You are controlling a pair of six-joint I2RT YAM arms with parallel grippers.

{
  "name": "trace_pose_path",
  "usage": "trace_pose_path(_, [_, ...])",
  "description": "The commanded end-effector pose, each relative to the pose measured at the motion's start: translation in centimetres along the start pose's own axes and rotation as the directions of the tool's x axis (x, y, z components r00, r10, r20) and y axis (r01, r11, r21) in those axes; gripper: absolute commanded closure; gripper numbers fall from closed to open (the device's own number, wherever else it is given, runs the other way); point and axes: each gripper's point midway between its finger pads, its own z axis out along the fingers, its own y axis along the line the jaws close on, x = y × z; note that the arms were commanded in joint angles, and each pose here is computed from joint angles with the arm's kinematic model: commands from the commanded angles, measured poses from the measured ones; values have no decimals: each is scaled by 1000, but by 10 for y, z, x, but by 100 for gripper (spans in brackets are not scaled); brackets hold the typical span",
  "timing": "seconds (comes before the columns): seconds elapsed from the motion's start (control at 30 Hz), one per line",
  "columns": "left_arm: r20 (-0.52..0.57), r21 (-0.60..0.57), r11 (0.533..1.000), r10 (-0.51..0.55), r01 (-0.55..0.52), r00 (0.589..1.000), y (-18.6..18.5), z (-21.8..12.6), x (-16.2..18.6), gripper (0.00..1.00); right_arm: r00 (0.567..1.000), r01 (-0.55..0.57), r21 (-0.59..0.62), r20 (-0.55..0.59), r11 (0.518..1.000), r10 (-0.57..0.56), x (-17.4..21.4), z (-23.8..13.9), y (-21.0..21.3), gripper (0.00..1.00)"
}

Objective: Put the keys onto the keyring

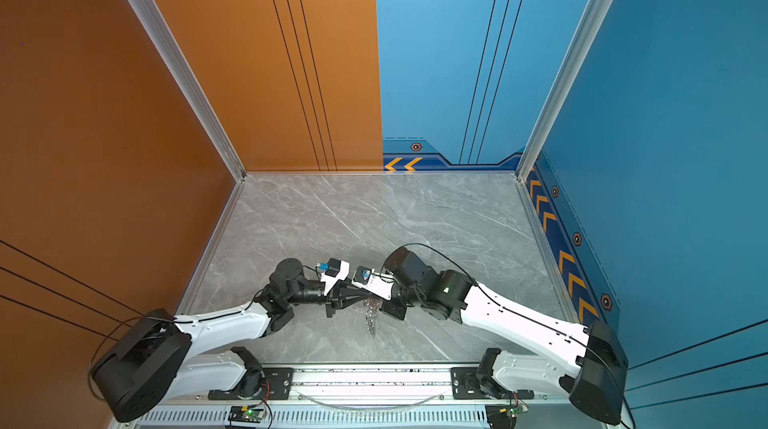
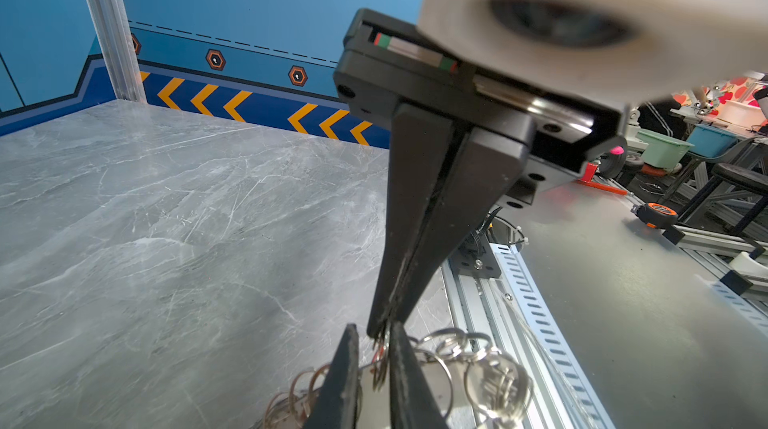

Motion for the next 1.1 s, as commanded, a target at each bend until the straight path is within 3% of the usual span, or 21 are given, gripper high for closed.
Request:
trace_pose_path(0.0, [0, 23, 1000, 8, -8, 1000, -1, 4, -5, 86, 997, 16, 9, 74, 1000, -16, -21, -11, -1, 100])
trace_pose_path(0.17, [-3, 14, 1000, 5, -5, 1000, 0, 4, -4, 100, 997, 14, 10, 81, 1000, -15, -22, -11, -1, 100])
trace_pose_path(0.23, [-3, 12, 1000, 6, -6, 1000, 1, 5, -5, 100, 996, 6, 18, 93, 1000, -8, -22, -13, -3, 100])
trace_pose_path(0.47, [22, -54, 998, 30, -29, 999, 7, -2, -13, 100, 985, -104, 51, 142, 993, 96, -5, -20, -18, 81])
trace_pose_path(0.93, [40, -51, 998, 35, -33, 999, 5, -2, -19, 100, 970, -150, -30, 191, 988, 152, -5, 7, -4, 80])
trace_pose_path(1.07, [82, -43, 999, 33, -29, 996, 3, -4, -27, 100, 975, -155, -4, 163, 988, 154, 1, 19, -7, 80])
